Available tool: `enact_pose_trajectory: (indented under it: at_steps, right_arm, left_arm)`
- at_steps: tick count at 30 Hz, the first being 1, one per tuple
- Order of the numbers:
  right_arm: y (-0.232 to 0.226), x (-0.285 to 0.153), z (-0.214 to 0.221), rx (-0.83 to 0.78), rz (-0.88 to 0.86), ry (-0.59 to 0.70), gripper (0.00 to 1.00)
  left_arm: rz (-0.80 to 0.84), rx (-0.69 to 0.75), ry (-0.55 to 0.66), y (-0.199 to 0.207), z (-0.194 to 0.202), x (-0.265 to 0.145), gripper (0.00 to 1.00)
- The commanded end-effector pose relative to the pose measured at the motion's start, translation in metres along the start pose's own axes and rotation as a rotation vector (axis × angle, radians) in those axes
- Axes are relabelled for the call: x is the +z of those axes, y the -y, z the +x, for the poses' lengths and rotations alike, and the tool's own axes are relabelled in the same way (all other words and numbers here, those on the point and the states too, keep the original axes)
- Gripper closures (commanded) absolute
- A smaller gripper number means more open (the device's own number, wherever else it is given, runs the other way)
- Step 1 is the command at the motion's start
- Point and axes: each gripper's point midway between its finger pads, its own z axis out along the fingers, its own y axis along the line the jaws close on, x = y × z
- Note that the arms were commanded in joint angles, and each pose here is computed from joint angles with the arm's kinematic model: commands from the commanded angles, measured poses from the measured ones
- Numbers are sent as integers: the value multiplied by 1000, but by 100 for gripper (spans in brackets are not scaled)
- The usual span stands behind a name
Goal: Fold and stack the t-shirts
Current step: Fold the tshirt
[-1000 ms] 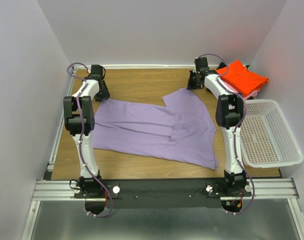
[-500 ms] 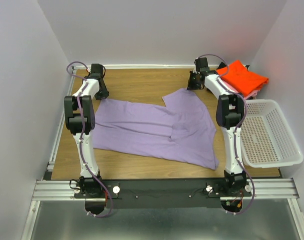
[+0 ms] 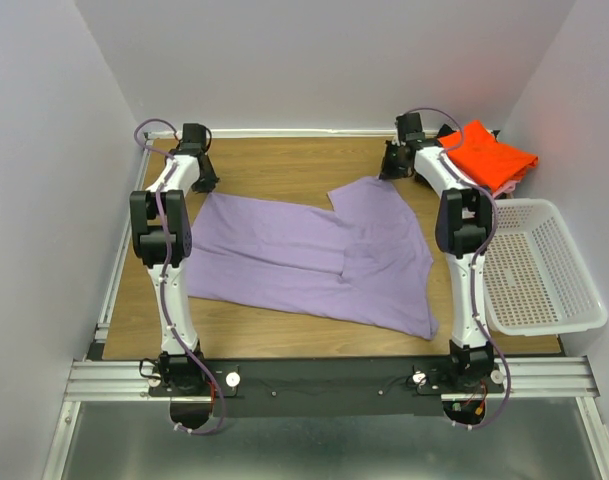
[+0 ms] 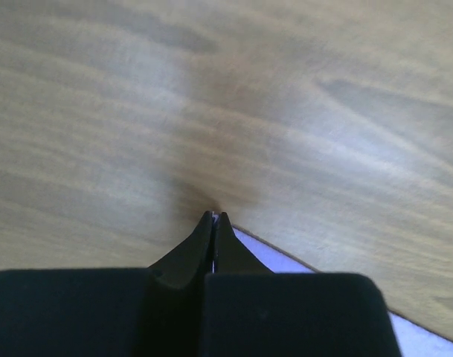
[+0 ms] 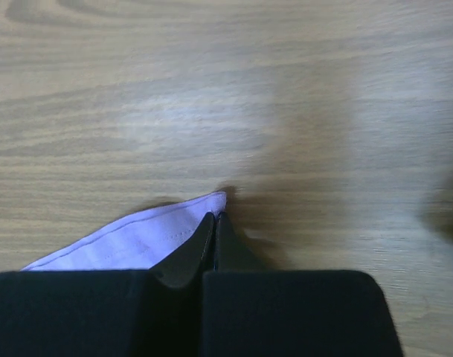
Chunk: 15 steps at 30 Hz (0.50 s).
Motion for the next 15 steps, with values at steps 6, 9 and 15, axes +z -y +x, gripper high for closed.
enact_pose_trajectory:
  at_steps: [6,9,15]
  right_arm:
    - [8,-37,-78,71,-37,158,98]
    - [7,-37,-90,80,-61,185,99]
    - [-8,-56,-113,51,-139,236,98]
  left_arm:
    - [149,2,110,43,-59,-5,100]
    - [207,8,122,55,-68,-7,100]
    - [281,37,157,69,-82,-10,100]
